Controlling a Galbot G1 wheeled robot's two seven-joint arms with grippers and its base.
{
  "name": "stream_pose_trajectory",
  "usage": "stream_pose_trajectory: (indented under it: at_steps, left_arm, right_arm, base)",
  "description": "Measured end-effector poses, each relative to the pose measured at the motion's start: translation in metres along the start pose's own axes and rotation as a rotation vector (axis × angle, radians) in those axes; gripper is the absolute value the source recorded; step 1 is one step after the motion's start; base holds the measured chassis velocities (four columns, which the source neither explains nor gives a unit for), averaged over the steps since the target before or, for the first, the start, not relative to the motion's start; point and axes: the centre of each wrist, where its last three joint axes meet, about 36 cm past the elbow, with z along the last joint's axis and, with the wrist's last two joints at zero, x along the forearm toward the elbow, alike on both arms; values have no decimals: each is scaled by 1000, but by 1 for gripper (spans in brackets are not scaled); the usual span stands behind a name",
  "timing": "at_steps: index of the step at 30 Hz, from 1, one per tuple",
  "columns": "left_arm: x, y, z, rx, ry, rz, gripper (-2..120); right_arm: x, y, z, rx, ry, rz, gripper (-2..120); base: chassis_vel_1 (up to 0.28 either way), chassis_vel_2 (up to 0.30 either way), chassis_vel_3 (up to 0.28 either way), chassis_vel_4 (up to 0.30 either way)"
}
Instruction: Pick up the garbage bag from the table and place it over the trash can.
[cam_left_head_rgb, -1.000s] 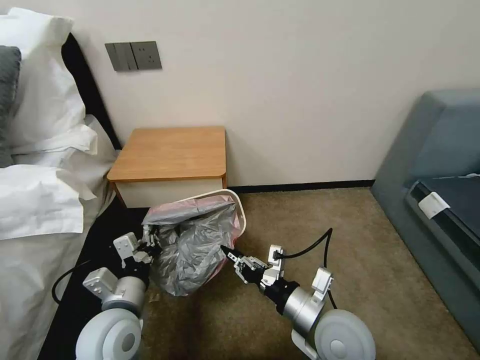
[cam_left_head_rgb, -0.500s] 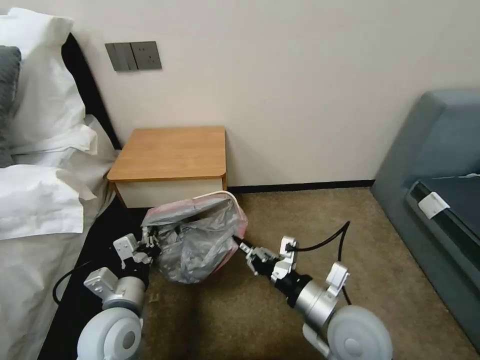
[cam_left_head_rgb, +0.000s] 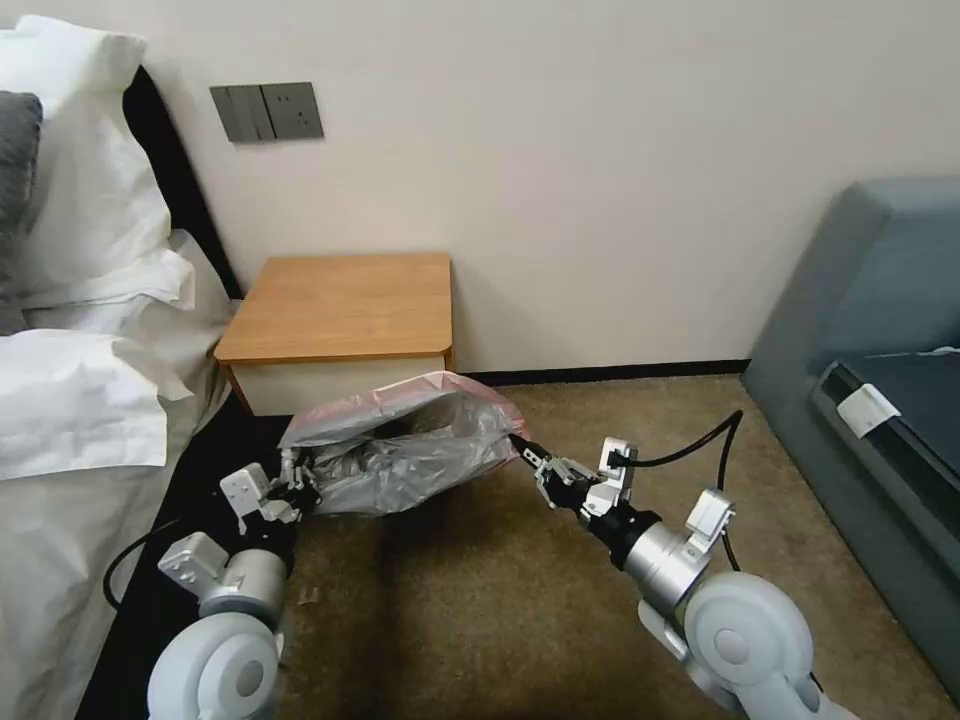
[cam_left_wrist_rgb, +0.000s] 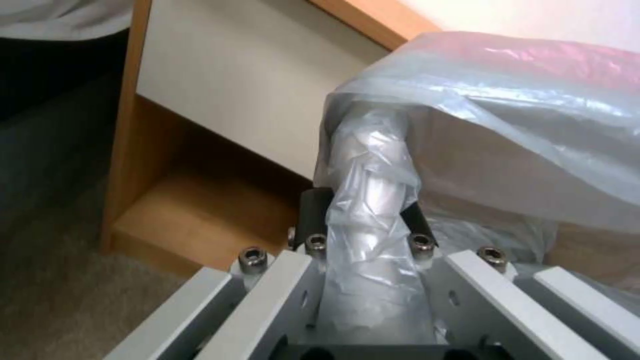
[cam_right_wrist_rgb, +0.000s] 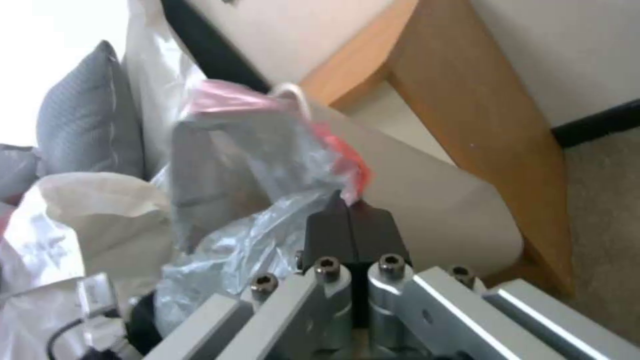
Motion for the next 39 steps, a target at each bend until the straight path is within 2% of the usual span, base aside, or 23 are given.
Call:
stream_pose_trajectory:
  at_steps: [13, 27, 29, 30, 33, 34, 36, 39]
  left_arm:
    - [5, -6, -3, 10, 24, 28, 5]
    - [9, -5, -4, 1, 44, 69, 5]
    - [8, -4, -3, -1, 46, 66, 5]
    - [8, -4, -3, -1, 46, 66, 5]
    - [3, -2, -3, -4, 40, 48, 5]
    - [3, -2, -3, -4, 40, 48, 5]
    - [-1, -2, -3, -2, 35, 27, 5]
    - [-2, -1, -4, -2, 32, 22, 5]
  right_arm:
    - [-14, -28, -7, 59, -28, 2, 0]
    - [-33, -33, -17, 126, -62, -28, 0]
    - [-32, -34, -18, 153, -54, -22, 8]
    - [-32, -34, -18, 153, -54, -22, 8]
    - [-19, -35, -19, 222, -37, -18, 25]
    - [-19, -35, -19, 222, -37, -18, 25]
    - [-7, -37, -18, 290, -24, -25, 35]
    - [-3, -38, -17, 318, -26, -28, 38]
  base:
    - [0, 0, 0, 0]
    - [0, 0, 0, 0]
    - [0, 0, 0, 0]
    - [0, 0, 0, 0]
    - [0, 0, 0, 0]
    - [0, 0, 0, 0]
    - [0, 0, 0, 0]
    - [0, 0, 0, 0]
